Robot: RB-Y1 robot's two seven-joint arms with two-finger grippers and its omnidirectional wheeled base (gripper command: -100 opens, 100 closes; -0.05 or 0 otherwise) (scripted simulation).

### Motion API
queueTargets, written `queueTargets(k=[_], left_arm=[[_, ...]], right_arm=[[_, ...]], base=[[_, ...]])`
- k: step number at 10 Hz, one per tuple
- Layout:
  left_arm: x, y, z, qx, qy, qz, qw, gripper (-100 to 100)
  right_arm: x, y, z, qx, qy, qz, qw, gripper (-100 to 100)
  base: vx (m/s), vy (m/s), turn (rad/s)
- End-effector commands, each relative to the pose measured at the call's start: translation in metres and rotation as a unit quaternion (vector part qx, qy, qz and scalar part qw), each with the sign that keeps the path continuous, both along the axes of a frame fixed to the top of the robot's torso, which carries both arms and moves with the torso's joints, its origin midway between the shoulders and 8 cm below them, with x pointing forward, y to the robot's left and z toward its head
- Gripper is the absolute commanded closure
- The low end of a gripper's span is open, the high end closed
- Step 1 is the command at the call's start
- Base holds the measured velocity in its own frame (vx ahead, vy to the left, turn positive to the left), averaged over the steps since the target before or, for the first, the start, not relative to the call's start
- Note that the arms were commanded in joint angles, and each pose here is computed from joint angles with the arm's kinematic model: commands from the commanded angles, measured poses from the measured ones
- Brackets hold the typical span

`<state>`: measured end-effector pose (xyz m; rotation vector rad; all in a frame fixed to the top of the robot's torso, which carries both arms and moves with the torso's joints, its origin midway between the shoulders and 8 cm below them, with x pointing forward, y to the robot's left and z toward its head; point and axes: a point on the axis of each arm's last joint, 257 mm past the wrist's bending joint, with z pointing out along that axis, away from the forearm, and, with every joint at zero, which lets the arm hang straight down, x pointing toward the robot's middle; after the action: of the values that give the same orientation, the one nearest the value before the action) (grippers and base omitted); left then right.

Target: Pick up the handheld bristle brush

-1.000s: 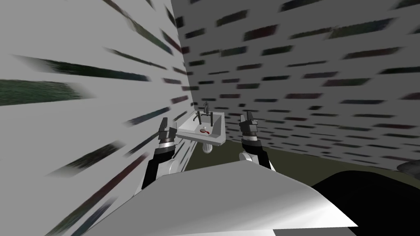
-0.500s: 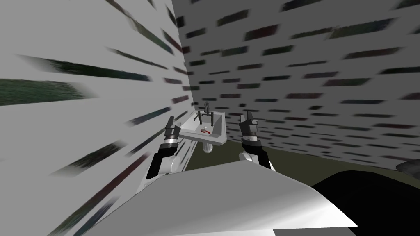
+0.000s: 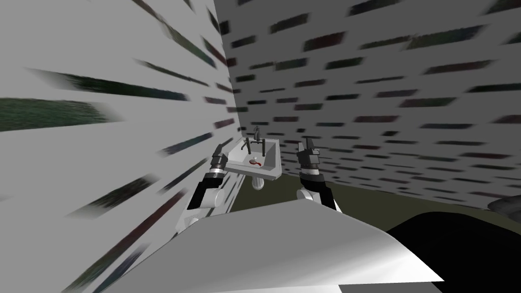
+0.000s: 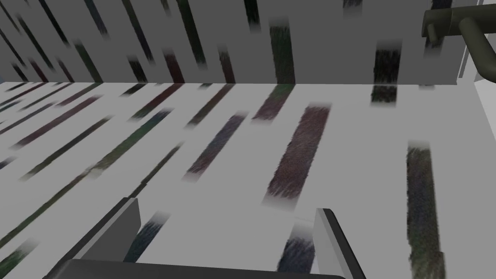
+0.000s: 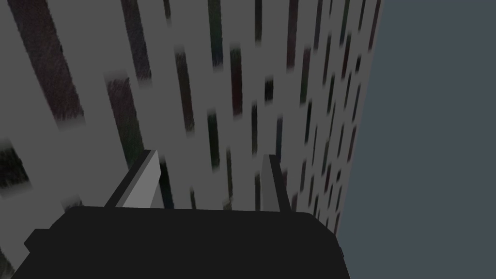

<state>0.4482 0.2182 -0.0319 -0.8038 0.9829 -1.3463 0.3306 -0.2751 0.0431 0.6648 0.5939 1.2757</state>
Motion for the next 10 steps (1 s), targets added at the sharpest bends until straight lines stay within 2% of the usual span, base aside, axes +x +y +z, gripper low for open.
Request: queueTargets(k=[1, 3, 6, 8, 9, 10], left_arm=[[0.012, -0.004, -0.008, 0.006, 0.020, -0.007, 0.9998, -100], [0.015, -0.004, -0.017, 0.007, 0.038, -0.007, 0.9992, -100], [0.038, -0.011, -0.032, 0.017, 0.076, -0.017, 0.9969, -100], [0.040, -0.011, -0.043, 0.019, 0.098, -0.016, 0.9948, -100], [0.051, -0.014, -0.049, 0.023, 0.113, -0.019, 0.9931, -100], [0.052, -0.014, -0.056, 0.025, 0.128, -0.019, 0.9913, -100]], right_arm=[[0.000, 0.000, 0.000, 0.000, 0.000, 0.000, 1.0000, 0], [0.000, 0.000, 0.000, 0.000, 0.000, 0.000, 1.0000, 0], [0.000, 0.000, 0.000, 0.000, 0.000, 0.000, 1.0000, 0], [0.000, 0.000, 0.000, 0.000, 0.000, 0.000, 1.0000, 0], [0.000, 0.000, 0.000, 0.000, 0.000, 0.000, 1.0000, 0], [0.000, 0.000, 0.000, 0.000, 0.000, 0.000, 1.0000, 0]], base=[[0.001, 0.016, -0.015], [0.001, 0.011, -0.004], [0.005, 0.013, -0.018], [0.008, 0.009, -0.008], [0.007, 0.010, -0.021], [0.008, 0.011, -0.020]])
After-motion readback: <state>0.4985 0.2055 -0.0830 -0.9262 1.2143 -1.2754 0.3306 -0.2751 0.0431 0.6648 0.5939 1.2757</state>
